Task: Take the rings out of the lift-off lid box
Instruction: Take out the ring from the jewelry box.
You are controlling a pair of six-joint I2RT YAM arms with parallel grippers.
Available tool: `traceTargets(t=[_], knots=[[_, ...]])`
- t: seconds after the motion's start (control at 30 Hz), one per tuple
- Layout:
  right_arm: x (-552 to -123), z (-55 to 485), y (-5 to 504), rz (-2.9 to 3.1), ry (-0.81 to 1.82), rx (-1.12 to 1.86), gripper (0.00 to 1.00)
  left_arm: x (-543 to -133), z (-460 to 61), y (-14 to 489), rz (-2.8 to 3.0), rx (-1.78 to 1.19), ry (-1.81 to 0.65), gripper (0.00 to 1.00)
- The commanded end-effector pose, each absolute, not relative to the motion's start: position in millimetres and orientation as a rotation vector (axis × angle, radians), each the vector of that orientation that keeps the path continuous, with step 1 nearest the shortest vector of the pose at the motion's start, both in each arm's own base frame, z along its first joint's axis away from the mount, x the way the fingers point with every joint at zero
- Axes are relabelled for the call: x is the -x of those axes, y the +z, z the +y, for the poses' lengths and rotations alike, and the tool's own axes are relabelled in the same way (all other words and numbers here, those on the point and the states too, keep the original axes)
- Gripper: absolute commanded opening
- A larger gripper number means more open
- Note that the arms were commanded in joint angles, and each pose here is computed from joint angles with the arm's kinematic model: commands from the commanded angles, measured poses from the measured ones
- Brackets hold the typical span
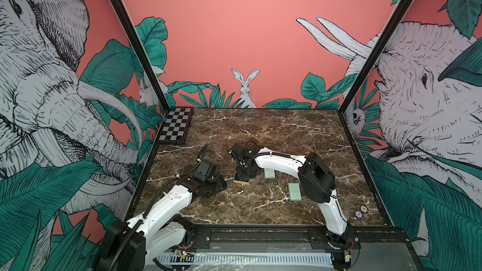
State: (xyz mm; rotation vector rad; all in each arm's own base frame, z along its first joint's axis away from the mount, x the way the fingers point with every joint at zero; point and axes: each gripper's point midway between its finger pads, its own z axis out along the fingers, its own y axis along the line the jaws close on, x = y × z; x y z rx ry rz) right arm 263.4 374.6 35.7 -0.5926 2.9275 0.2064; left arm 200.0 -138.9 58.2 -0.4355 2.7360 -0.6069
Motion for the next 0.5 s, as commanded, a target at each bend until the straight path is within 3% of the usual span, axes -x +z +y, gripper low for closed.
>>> traceTargets(t=[0.0, 0.47], knots=[[-265, 368, 31, 2.945, 0.17, 0.608, 0.18, -204, -138, 64, 2.69, 0.485, -0.621, 0.65], [-266, 389, 47, 2.88, 0.32, 0.695, 0.06, -223, -164, 77, 2.641, 0.459, -0.596, 0.62]])
